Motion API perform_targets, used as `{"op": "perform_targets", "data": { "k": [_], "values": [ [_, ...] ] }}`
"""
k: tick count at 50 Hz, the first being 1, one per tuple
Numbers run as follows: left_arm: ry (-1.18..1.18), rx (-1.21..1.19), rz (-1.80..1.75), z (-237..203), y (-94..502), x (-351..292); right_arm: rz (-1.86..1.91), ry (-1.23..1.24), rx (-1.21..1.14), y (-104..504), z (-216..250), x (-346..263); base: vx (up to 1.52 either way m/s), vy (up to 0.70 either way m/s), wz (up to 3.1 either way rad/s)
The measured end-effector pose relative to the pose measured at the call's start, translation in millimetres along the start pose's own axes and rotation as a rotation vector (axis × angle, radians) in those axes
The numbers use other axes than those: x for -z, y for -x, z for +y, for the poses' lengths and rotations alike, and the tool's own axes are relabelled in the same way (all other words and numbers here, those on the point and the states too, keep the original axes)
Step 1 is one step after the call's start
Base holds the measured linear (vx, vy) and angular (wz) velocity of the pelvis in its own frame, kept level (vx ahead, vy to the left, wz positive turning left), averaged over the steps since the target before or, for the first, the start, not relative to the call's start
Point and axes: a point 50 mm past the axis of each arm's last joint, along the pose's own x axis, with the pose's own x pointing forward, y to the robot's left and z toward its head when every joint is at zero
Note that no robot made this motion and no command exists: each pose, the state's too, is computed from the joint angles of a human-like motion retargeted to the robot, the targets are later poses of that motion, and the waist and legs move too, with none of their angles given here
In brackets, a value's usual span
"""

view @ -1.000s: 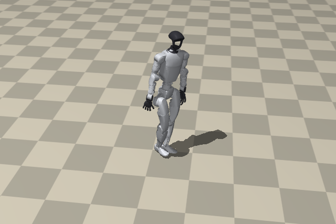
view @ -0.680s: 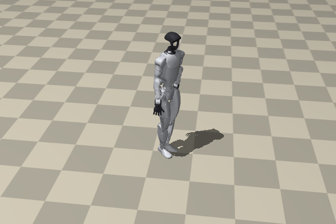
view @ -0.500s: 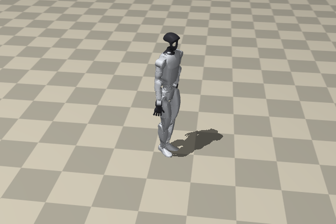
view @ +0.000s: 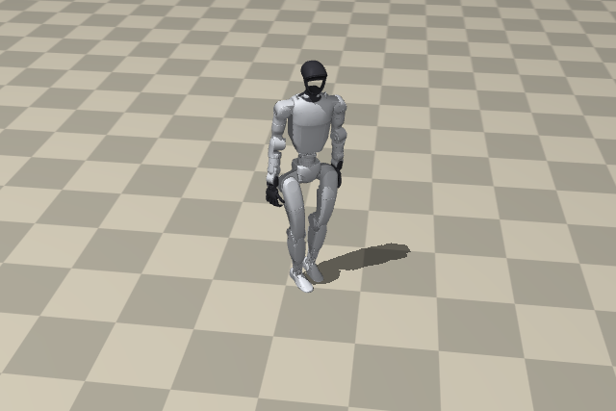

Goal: In place motions

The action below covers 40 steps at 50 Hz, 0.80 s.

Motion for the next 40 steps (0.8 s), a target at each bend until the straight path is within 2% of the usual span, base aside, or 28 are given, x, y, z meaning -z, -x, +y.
{"op": "perform_targets", "data": {
  "k": [7, 15, 25, 30, 35, 40],
  "values": [
    [-0.106, -0.091, -0.039, 39, 8, -26, 0.027, -0.061, 0.023, 0, -1, 5, -0.32, 0.32, -1.92],
    [-0.011, -0.164, -0.026, 62, 13, -19, 0.236, -0.084, 0.052, 6, -1, 56, -0.26, 0.34, -2.61],
    [-0.007, -0.133, 0.000, 44, 8, -12, 0.454, -0.275, 0.097, 20, 11, 103, -0.27, 0.30, -2.21],
    [-0.036, -0.093, -0.030, 28, 6, -23, 0.428, -0.338, 0.031, 16, 26, 95, -0.29, 0.11, -1.62],
    [-0.068, -0.024, -0.083, 11, 6, -44, 0.329, -0.265, 0.004, 7, 27, 69, -0.30, 0.10, -0.68],
    [-0.203, -0.023, -0.182, 2, 10, -74, 0.309, -0.229, 0.001, 6, 28, 62, -0.17, 0.11, -0.76]
  ]
}}
